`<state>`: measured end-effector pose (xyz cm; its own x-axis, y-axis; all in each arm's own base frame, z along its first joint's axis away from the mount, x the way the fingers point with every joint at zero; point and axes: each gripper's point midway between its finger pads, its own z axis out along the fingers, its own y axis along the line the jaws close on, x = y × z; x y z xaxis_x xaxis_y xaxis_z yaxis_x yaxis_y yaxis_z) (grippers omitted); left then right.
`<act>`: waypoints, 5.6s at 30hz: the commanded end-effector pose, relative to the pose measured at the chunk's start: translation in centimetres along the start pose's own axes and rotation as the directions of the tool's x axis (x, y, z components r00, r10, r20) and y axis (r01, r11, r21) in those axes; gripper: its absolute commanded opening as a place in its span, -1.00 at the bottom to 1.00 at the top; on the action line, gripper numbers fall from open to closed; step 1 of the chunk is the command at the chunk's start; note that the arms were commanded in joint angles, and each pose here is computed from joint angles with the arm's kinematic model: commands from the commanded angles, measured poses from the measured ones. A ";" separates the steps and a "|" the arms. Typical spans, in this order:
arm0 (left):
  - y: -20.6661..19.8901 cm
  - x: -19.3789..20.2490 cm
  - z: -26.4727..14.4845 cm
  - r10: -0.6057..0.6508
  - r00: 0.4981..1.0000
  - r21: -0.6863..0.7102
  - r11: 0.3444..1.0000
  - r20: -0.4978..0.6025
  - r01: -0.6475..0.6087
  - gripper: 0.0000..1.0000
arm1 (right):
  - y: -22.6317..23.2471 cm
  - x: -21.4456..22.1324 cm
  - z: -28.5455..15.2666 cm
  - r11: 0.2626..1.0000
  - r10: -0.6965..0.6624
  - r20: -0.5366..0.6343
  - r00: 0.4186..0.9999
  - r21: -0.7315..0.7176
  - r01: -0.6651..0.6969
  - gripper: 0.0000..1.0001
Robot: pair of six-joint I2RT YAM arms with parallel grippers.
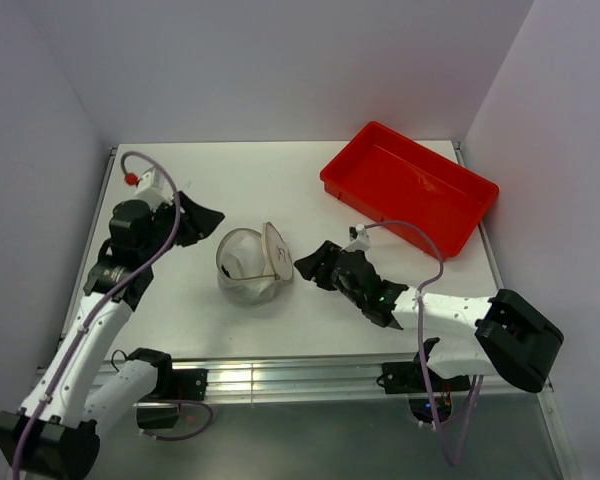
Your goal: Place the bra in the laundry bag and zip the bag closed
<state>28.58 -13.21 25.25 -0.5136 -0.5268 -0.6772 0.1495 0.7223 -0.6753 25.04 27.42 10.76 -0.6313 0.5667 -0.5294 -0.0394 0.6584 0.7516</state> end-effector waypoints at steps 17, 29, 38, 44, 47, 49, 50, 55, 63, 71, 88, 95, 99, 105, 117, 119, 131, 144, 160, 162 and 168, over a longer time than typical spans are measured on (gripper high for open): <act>-2.2 8.5 13.1 0.351 0.772 -0.092 0.881 -0.530 -0.464 0.29 | 2.2 -2.1 -1.6 0.988 -0.110 0.085 0.990 -0.098 0.118 -0.17; -0.8 10.8 15.0 0.336 0.718 -0.086 0.872 -0.609 -0.481 -0.46 | 1.9 -1.8 -2.0 0.985 -0.116 0.085 0.990 -0.118 0.125 -0.14; -7.6 5.9 12.4 0.301 0.890 0.031 0.950 -0.342 -0.309 -1.00 | 2.1 -1.3 -1.9 0.990 -0.061 0.071 0.996 -0.120 0.069 0.57; -9.1 3.0 8.2 0.177 0.975 0.089 0.982 -0.135 -0.166 -1.00 | 3.6 -0.7 -2.0 0.986 0.037 0.073 0.997 -0.164 -0.025 0.73; -8.4 2.2 6.0 0.078 0.997 0.103 0.992 -0.024 -0.076 -1.00 | 5.0 -0.9 -1.9 0.975 0.090 0.072 0.993 -0.209 -0.073 0.74; -9.1 0.7 3.9 -0.004 0.998 0.150 0.989 0.062 -0.005 -1.00 | 5.8 -0.7 -1.8 0.970 0.098 0.059 0.993 -0.229 -0.082 0.75; -7.2 1.5 3.8 -0.025 0.997 0.110 0.994 0.078 0.016 -1.00 | 6.4 -0.5 -1.7 0.967 0.101 0.051 0.994 -0.240 -0.086 0.75; -4.9 0.9 1.3 -0.182 0.963 0.132 0.979 0.201 0.158 -1.00 | 9.1 -0.2 -1.8 0.931 0.161 0.034 0.986 -0.336 -0.141 0.75; -2.5 0.6 -1.0 -0.288 0.916 0.141 0.956 0.280 0.257 -1.00 | 11.6 2.2 -0.7 0.894 0.180 -0.062 0.982 -0.406 -0.190 0.74; -0.2 2.1 -0.9 -0.347 0.908 0.137 0.937 0.234 0.322 -1.00 | 13.4 2.5 0.1 0.877 0.176 -0.086 0.981 -0.439 -0.196 0.46; 4.8 4.5 -0.4 -0.343 0.910 -0.013 0.935 0.233 0.356 -0.64 | 13.7 2.5 0.6 0.877 0.146 -0.087 0.985 -0.450 -0.170 -0.72; 5.4 4.3 -1.1 -0.187 0.968 -0.151 0.965 0.169 0.213 0.61 | 14.0 2.5 0.9 0.897 0.102 -0.062 0.993 -0.426 -0.119 -0.89; 3.5 2.4 -3.9 -0.099 0.978 -0.144 0.981 0.184 0.127 0.44 | 13.8 2.3 1.3 0.916 0.077 -0.030 0.997 -0.392 -0.082 -0.96; -1.3 7.0 -4.4 -0.207 0.978 0.000 0.978 -0.030 0.207 -0.22 | 14.1 2.3 1.7 0.921 0.064 -0.013 0.998 -0.384 -0.064 -1.00; -7.1 13.4 -2.4 -0.374 0.910 0.139 0.906 -0.181 0.400 -0.07 | 13.9 2.5 1.8 0.930 0.032 0.025 0.999 -0.367 -0.020 -1.00; -7.6 13.1 -2.1 -0.392 0.903 0.168 0.892 -0.174 0.419 -0.06 | 13.8 2.8 1.7 0.930 0.024 0.025 0.999 -0.367 -0.013 -1.00; -4.6 13.9 -1.3 -0.418 0.901 0.088 0.900 -0.113 0.428 -0.22 | 13.1 2.5 1.2 0.931 0.017 0.051 0.999 -0.364 0.003 -1.00; -2.2 14.2 -1.7 -0.411 0.909 0.016 0.911 -0.067 0.413 -0.03 | 12.8 2.0 1.0 0.934 0.002 0.083 0.997 -0.356 0.027 -1.00; -1.0 14.7 -0.8 -0.340 0.939 -0.055 0.940 -0.058 0.337 -0.17 | 12.9 1.7 0.4 0.932 -0.036 0.120 0.992 -0.354 0.077 -1.00; -0.9 14.6 -0.6 -0.322 0.945 -0.071 0.945 -0.051 0.318 -0.14 | 13.2 1.8 0.3 0.929 -0.041 0.119 0.992 -0.360 0.082 -1.00; -0.6 15.0 0.3 -0.263 0.963 -0.111 0.961 -0.066 0.255 -0.10 | 13.5 2.0 0.2 0.926 -0.061 0.121 0.991 -0.363 0.102 -1.00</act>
<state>20.28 -22.05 14.49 -0.6177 -0.6758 -0.4022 -0.1012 0.5755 -0.8115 23.62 37.32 16.05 -0.5729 0.5292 -0.6258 -0.3297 0.5503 0.7671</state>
